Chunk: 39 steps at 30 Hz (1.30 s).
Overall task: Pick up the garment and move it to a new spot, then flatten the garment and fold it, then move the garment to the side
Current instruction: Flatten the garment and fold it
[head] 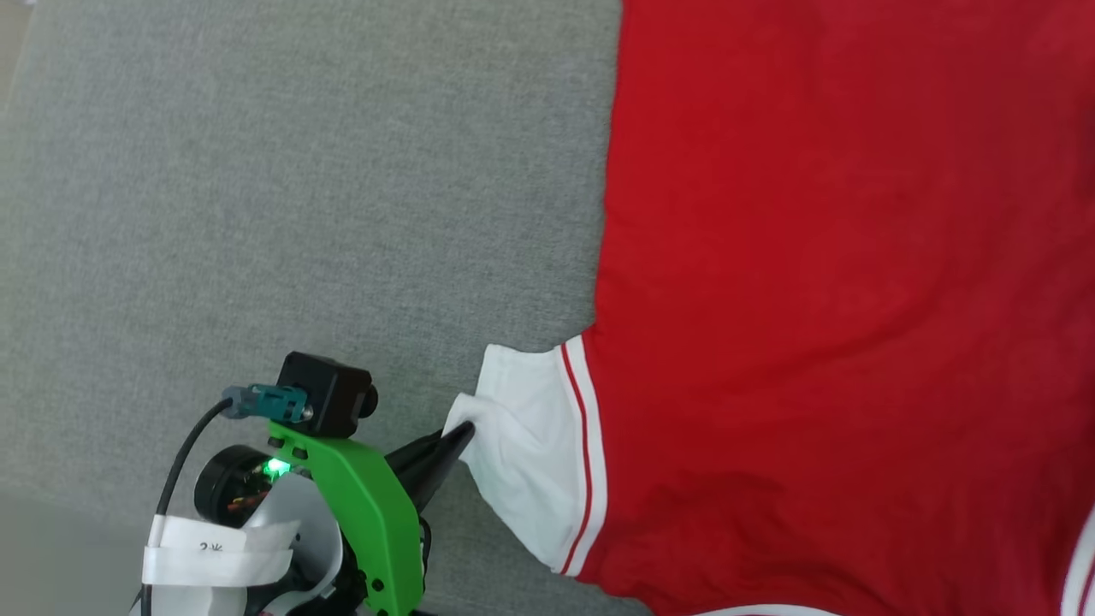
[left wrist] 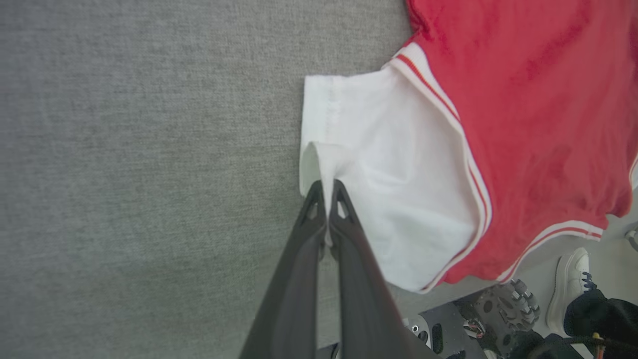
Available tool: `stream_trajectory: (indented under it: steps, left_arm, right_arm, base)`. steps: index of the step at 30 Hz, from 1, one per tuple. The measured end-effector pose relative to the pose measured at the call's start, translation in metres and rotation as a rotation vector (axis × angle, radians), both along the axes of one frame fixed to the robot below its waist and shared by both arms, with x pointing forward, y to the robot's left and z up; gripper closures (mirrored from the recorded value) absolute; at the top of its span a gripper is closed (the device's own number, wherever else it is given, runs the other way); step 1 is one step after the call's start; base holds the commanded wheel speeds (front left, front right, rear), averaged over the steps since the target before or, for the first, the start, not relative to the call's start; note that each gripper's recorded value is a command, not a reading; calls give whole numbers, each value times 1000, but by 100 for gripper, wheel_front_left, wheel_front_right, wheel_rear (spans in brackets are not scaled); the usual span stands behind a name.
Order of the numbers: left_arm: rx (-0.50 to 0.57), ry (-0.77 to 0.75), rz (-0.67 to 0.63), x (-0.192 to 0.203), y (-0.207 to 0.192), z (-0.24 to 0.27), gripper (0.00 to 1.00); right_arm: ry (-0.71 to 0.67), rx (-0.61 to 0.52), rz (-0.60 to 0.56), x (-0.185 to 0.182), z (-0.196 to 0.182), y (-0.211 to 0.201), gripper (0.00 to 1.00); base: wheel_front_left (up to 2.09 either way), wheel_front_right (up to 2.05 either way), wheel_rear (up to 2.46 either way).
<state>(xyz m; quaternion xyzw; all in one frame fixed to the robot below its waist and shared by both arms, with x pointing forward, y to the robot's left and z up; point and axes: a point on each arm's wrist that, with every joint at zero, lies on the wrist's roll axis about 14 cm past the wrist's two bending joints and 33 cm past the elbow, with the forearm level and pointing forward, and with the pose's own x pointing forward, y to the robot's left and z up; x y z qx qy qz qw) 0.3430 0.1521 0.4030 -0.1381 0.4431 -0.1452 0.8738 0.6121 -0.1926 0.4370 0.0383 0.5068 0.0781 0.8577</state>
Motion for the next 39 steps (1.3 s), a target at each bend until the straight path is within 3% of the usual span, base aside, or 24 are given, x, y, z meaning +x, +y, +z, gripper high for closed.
stream_trajectory:
  steps: [13, 15, 29, 39]
  left_arm:
    - [33, 47, 72, 1, 17, -22, 100]
    - [38, 57, 77, -1, 19, -25, 100]
    - [43, 25, 83, 0, 21, -20, 100]
    - [36, -36, 65, 4, 18, -3, 100]
  right_arm:
    - [69, -18, 50, 37, -63, 34, 0]
    - [87, -28, 59, 36, -69, 34, 100]
    - [112, -66, 72, 20, -69, 23, 100]
    - [142, -71, 58, -20, -66, 5, 100]
  base:
    - [0, 0, 0]
    - [0, 0, 0]
    - [0, 0, 0]
    - [0, 0, 0]
